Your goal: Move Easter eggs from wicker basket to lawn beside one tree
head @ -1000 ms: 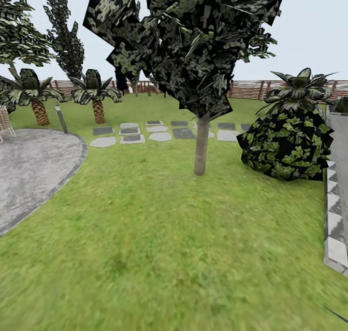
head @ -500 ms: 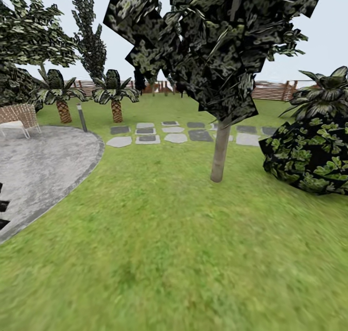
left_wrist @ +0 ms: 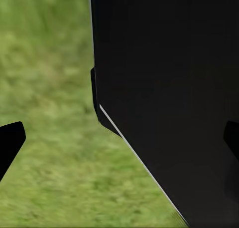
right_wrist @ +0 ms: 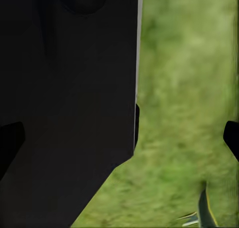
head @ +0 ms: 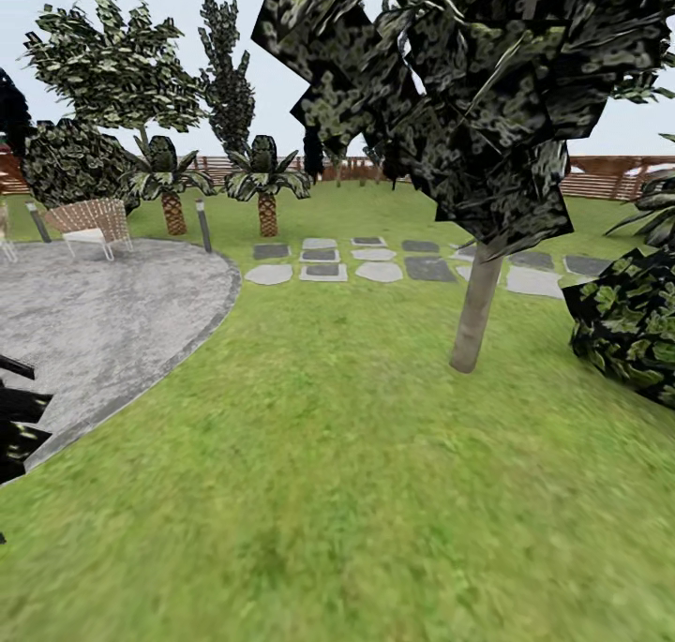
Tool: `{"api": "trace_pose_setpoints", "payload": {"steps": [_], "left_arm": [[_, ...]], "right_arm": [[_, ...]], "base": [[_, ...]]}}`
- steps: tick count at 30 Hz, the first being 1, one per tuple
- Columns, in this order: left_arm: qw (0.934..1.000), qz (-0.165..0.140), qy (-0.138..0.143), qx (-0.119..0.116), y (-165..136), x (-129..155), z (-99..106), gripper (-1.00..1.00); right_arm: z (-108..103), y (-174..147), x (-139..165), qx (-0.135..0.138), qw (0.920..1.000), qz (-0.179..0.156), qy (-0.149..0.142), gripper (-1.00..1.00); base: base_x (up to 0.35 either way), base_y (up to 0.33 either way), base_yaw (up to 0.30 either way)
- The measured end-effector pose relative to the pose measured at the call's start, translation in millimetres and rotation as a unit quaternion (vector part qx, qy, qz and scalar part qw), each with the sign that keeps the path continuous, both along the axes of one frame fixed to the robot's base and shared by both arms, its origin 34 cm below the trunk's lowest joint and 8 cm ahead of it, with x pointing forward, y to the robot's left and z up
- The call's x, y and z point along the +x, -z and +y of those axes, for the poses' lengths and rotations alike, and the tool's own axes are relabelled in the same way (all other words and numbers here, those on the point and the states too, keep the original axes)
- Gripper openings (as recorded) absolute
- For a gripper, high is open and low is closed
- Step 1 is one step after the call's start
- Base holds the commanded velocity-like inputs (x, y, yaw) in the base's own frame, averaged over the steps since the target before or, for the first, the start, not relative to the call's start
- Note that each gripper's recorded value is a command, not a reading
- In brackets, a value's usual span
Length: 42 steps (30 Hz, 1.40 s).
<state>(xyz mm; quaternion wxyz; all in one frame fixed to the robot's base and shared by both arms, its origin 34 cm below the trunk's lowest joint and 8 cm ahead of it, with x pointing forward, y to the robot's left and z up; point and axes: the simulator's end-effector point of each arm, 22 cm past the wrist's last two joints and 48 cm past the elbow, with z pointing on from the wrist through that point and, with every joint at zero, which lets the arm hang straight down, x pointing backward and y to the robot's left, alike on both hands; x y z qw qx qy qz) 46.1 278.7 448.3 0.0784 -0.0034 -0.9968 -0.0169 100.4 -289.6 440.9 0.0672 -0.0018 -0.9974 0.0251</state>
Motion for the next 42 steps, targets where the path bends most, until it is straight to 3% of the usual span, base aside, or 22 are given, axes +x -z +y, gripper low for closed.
{"api": "trace_pose_setpoints", "payload": {"steps": [7,24,34,42], "left_arm": [[1.0000,0.000,0.000,0.000,0.1,0.3,-0.1,1.00],[1.0000,0.000,0.000,0.000,0.0,0.3,0.0,1.00],[1.0000,0.000,0.000,0.000,0.0,0.0,0.0,1.00],[1.0000,0.000,0.000,0.000,0.1,0.3,0.0,1.00]], "right_arm": [[0.1,0.0,0.0,0.000,1.0000,0.000,-0.001,1.00],[-0.2,0.0,0.3,0.001,1.0000,0.000,-0.004,1.00],[-0.2,0.0,-0.1,0.001,1.0000,0.000,-0.002,1.00],[-1.1,0.1,0.3,0.001,1.0000,0.000,-0.005,1.00]], "base": [[0.331,0.000,0.217],[0.331,0.000,0.008],[0.326,0.000,0.174],[0.074,0.000,0.011]]}}
